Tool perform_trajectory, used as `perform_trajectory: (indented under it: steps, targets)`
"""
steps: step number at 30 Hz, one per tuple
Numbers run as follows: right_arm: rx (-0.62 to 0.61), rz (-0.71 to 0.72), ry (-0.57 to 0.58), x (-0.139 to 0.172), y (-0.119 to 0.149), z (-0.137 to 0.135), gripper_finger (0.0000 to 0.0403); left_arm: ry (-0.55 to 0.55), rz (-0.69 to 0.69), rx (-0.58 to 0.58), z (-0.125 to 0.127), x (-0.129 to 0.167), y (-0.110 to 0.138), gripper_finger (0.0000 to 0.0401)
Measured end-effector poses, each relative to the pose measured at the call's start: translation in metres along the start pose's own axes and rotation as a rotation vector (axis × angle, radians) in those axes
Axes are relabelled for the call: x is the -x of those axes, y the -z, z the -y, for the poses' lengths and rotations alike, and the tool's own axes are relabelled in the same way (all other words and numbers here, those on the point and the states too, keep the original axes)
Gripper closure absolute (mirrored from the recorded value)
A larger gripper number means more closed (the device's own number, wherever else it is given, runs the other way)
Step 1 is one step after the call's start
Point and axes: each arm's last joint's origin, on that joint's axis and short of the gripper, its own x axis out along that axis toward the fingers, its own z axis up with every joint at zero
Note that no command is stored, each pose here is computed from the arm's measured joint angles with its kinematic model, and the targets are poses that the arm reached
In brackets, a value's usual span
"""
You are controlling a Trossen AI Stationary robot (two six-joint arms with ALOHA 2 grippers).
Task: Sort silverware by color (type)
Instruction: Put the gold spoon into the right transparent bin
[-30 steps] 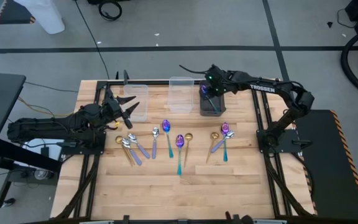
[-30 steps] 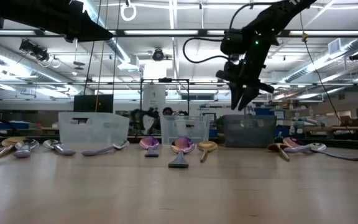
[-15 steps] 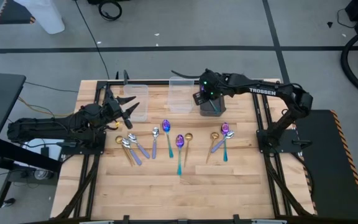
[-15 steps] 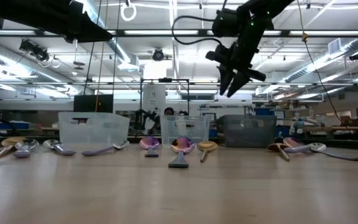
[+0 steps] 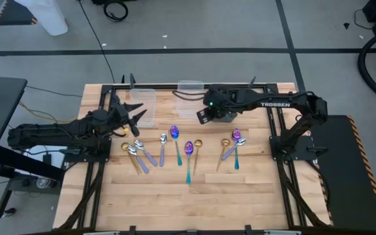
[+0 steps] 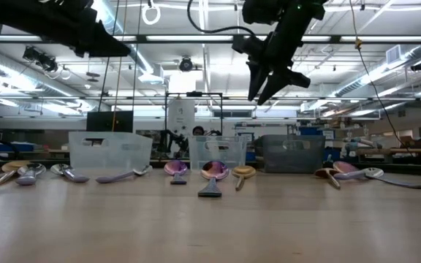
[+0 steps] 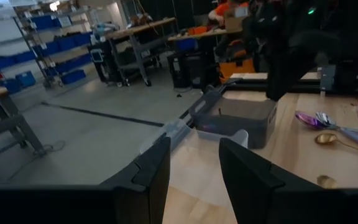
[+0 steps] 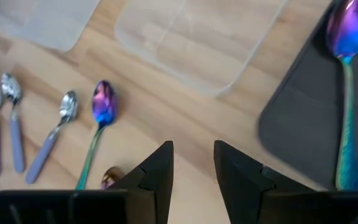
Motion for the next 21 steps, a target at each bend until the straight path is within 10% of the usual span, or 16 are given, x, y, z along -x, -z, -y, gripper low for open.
perform_trajectory:
  steps: [21]
  targets:
    - [-0.013,-0.139,0.1,0.01,0.047,-0.015,0.0276,0.151,-0.197,0.17,0.006,0.002,0.02,0.0255]
